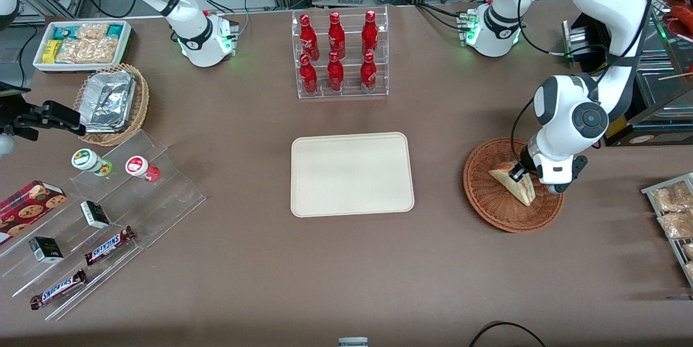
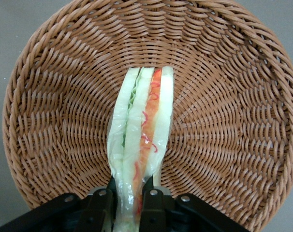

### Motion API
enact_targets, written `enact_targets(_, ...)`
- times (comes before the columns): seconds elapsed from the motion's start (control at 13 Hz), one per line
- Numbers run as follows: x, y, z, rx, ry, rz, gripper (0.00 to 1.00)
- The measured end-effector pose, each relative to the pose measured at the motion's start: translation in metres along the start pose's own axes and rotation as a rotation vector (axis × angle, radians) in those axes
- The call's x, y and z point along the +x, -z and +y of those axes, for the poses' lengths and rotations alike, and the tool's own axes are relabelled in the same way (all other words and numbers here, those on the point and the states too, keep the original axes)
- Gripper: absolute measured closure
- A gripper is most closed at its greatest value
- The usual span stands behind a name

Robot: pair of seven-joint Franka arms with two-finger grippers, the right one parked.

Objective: Place sandwich from basket to tray
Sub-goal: 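Lower the open left gripper around the sandwich and close on it, then lift the sandwich with the left gripper and carry it over the cream tray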

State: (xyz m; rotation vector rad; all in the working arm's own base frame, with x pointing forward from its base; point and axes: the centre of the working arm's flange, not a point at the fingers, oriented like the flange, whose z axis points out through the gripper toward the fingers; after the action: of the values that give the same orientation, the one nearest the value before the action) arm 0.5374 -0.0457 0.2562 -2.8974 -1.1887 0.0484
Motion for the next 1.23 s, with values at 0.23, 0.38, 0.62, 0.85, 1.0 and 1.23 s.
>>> enact_targets(0.23,-0.002,0.013,0.005,0.038,-0.033,-0.034,0.8)
enact_targets(0.38,0.001,0.042,0.017,0.067,-0.095,-0.062,0.82)
enact_targets(0.62,-0.009,0.083,0.045,0.076,-0.232,-0.085,0.85)
enact_targets(0.85,-0.041,0.092,0.073,0.062,-0.367,-0.087,0.85)
enact_targets(1.0,-0.066,0.099,0.091,0.06,-0.449,-0.097,0.85)
enact_targets(1.23,-0.107,0.109,0.116,0.059,-0.552,-0.112,0.85)
